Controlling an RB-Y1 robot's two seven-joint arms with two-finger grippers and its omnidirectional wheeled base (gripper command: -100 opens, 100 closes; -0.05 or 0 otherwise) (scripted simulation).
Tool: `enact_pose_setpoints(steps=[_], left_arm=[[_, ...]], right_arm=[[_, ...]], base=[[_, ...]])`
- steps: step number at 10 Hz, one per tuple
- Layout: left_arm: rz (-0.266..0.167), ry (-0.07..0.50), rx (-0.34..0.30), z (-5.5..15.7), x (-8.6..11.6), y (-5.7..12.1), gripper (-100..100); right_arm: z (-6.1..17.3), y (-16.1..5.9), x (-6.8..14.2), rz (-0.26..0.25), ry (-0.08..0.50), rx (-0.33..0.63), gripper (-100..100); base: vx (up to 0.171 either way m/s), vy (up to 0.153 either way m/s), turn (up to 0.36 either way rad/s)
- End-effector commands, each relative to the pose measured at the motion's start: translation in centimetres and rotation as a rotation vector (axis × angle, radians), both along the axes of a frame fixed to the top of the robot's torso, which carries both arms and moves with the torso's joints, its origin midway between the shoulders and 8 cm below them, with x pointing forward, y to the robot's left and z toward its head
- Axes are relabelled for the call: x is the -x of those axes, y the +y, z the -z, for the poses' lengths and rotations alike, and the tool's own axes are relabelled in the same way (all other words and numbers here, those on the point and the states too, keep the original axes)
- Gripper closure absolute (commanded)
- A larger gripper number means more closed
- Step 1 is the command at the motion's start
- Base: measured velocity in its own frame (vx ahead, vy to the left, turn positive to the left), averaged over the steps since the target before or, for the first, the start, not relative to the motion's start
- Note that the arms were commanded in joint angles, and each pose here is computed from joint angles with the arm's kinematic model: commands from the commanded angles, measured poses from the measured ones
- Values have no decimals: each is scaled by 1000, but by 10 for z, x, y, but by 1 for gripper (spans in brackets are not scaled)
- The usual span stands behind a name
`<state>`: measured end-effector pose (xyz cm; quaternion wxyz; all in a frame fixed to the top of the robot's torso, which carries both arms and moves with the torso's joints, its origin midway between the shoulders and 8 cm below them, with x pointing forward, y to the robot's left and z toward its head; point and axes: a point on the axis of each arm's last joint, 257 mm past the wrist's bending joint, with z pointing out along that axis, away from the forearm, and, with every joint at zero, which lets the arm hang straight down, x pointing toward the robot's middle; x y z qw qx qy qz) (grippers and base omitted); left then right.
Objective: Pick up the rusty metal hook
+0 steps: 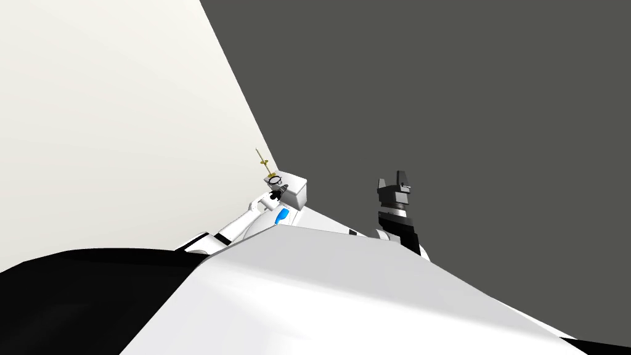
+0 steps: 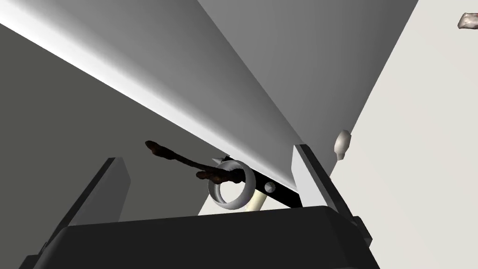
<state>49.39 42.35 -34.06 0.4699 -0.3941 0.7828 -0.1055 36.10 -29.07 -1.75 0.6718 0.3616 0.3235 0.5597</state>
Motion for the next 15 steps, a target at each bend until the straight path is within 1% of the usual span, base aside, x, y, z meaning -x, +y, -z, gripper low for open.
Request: enact_pose_setpoints(steps=[1,2,3,5,6,7,11,12,13,14,15], left_arm=[[0,0,0,0,0,0,-100],[-2,2,-2,0,0,1,0],[-7,2,-2,6,0,4,-100],[-12,3,-2,12,-1,7,-100],[-11,3,-2,8,0,6,-100],[-11,3,-2,9,0,6,100],[-11,3,-2,9,0,6,100],[-11,3,-2,9,0,6,0],[-4,2,-2,2,0,2,100],[-5,0,-2,4,0,3,100],[-6,1,-2,4,0,3,0]], right_arm=[[0,0,0,0,0,0,0],[0,0,0,0,0,0,0],[0,0,0,0,0,0,0],[0,0,0,0,0,0,0],[0,0,0,0,0,0,0],[0,0,0,0,0,0,0],[0,0,0,0,0,0,0],[0,0,0,0,0,0,0],[0,0,0,0,0,0,0],[0,0,0,0,0,0,0],[0,0,0,0,0,0,0]], base=[[0,0,0],[0,0,0],[37,7,-42],[58,19,-31],[28,8,-6],[5,2,0],[0,1,3],[0,0,0],[-52,-11,52],[-33,-8,15],[0,0,0]])
